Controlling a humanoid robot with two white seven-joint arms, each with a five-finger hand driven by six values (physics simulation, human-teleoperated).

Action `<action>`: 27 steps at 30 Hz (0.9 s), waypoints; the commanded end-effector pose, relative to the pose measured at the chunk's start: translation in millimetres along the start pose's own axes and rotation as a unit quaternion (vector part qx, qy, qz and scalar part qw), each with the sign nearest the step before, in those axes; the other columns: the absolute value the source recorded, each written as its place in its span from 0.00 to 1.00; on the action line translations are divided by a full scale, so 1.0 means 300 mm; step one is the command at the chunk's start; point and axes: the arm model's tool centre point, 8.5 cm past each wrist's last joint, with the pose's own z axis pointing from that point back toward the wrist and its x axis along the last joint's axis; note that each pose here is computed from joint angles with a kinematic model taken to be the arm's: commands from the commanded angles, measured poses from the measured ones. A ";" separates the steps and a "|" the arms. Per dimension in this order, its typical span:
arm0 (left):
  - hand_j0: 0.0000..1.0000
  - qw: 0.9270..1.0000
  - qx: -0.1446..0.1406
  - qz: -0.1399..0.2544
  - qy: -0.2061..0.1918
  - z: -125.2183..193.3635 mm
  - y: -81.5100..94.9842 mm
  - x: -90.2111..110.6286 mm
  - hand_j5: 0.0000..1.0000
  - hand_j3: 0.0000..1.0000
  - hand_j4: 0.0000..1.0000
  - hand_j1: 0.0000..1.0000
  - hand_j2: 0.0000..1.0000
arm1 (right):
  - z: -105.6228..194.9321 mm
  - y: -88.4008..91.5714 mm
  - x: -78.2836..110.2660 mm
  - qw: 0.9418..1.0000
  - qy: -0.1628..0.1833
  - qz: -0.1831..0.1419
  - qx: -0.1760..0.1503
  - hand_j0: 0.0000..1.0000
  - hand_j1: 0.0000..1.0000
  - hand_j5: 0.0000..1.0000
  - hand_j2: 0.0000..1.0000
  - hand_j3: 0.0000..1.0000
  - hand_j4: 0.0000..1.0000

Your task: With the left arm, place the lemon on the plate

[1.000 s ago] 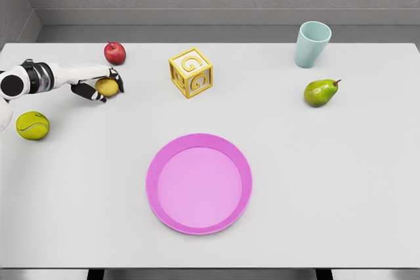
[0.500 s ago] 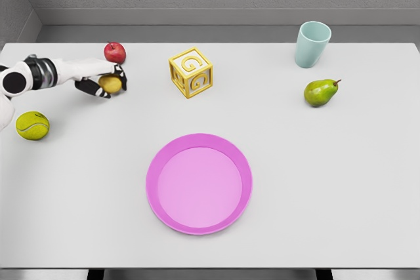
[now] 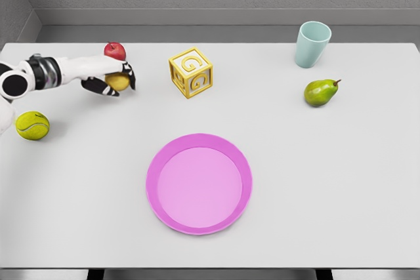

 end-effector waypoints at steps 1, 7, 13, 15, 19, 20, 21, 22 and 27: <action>0.50 1.000 0.007 -0.004 -0.002 0.014 0.019 0.003 0.50 0.50 0.50 0.50 0.50 | 0.000 0.000 -0.001 1.000 0.000 0.000 0.000 1.00 1.00 1.00 1.00 1.00 1.00; 0.50 1.000 0.007 -0.005 -0.002 0.014 0.019 0.004 0.50 0.50 0.50 0.50 0.50 | 0.000 0.000 0.001 1.000 0.000 0.000 0.000 1.00 1.00 1.00 1.00 1.00 1.00; 0.50 1.000 0.011 -0.010 -0.016 0.012 0.013 0.031 0.50 0.50 0.50 0.50 0.50 | 0.000 0.000 -0.001 1.000 0.000 0.000 0.000 1.00 1.00 1.00 1.00 1.00 1.00; 0.50 1.000 0.013 -0.014 -0.020 0.012 0.017 0.041 0.50 0.50 0.50 0.50 0.50 | 0.000 0.000 0.001 1.000 0.000 0.000 0.000 1.00 1.00 1.00 1.00 1.00 1.00; 0.49 1.000 0.013 -0.014 -0.020 0.013 0.015 0.041 0.49 0.49 0.49 0.49 0.49 | 0.000 0.000 0.001 1.000 0.000 0.000 0.000 1.00 1.00 1.00 1.00 1.00 1.00; 0.48 1.000 0.013 -0.015 -0.021 0.012 0.015 0.043 0.48 0.48 0.48 0.48 0.48 | 0.000 0.000 -0.001 1.000 0.000 0.000 0.000 1.00 1.00 1.00 1.00 1.00 1.00; 0.48 1.000 0.012 -0.016 -0.019 0.018 0.016 0.039 0.48 0.48 0.48 0.48 0.48 | 0.000 0.000 0.001 1.000 0.000 0.000 0.000 1.00 1.00 1.00 1.00 1.00 1.00; 0.48 0.999 0.015 -0.019 -0.021 0.027 0.018 0.043 0.48 0.48 0.48 0.48 0.48 | 0.000 0.000 -0.001 1.000 0.000 0.000 0.000 1.00 1.00 1.00 1.00 1.00 1.00; 0.48 0.999 0.018 -0.022 -0.032 0.041 0.008 0.059 0.48 0.48 0.48 0.48 0.48 | 0.000 0.000 -0.001 1.000 0.000 0.000 0.000 1.00 1.00 1.00 1.00 1.00 1.00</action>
